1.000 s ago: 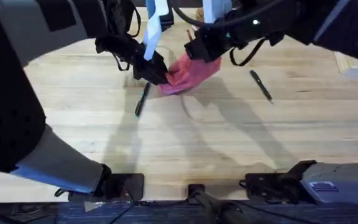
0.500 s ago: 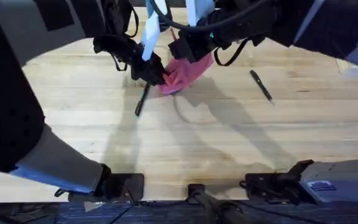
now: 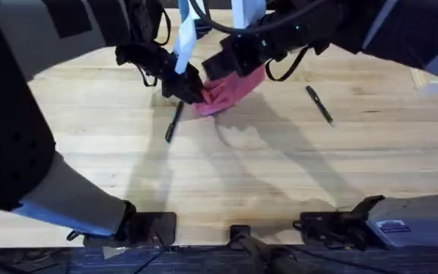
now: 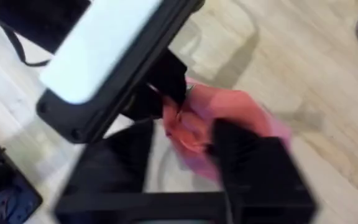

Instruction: Unzip the bag, pick up the pens from the table one at a time and place them inside, then zip the bag closed.

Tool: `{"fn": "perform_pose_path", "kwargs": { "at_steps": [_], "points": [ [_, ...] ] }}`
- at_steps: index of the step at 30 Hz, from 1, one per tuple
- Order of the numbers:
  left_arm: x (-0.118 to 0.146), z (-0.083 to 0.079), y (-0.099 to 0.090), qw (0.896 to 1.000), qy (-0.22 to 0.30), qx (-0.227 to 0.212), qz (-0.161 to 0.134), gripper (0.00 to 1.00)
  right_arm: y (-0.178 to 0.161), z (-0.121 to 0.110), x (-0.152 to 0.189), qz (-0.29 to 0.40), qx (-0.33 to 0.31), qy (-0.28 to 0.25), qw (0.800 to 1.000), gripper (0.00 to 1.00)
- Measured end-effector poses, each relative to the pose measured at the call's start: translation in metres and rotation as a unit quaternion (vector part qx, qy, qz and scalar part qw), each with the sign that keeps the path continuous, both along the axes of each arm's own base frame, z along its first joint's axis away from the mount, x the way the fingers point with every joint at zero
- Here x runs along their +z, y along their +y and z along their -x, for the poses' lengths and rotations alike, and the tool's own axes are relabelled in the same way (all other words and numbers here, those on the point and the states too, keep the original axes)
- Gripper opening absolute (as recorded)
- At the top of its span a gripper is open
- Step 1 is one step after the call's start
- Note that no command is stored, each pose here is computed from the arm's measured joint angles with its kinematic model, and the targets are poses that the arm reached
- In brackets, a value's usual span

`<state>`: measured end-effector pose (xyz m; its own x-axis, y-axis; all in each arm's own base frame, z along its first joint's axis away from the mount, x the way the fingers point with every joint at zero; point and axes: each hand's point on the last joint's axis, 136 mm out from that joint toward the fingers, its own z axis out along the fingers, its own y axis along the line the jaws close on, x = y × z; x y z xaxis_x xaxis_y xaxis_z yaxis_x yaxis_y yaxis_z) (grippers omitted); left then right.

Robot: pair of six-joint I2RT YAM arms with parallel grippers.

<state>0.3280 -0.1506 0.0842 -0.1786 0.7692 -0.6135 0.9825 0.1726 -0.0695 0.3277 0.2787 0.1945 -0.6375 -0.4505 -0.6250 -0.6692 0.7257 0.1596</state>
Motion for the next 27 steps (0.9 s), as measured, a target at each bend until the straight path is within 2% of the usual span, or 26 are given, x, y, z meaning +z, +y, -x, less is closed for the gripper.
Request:
{"fn": "perform_pose_path", "kwargs": {
  "at_steps": [3, 4, 13, 27],
  "points": [
    [0.001, 0.0, -0.004, 1.0, -0.003, -0.005, 0.005, 0.042, -0.007, 0.003, -0.007, 0.008, -0.002, 0.021, 1.0, 0.933],
    [0.002, 0.001, -0.005, 1.0, -0.003, -0.006, 0.007, 0.042, -0.01, 0.003, -0.011, 0.013, -0.006, 0.027, 1.0, 0.974],
    [0.005, 0.001, -0.009, 1.0, -0.003, -0.009, 0.02, 0.042, -0.049, 0.005, -0.041, 0.044, -0.05, 0.11, 0.992, 0.995],
    [0.008, -0.001, -0.013, 0.999, -0.009, -0.013, 0.032, 0.042, -0.111, 0.011, -0.052, 0.041, -0.12, 0.204, 0.971, 0.997]
  ]
}}
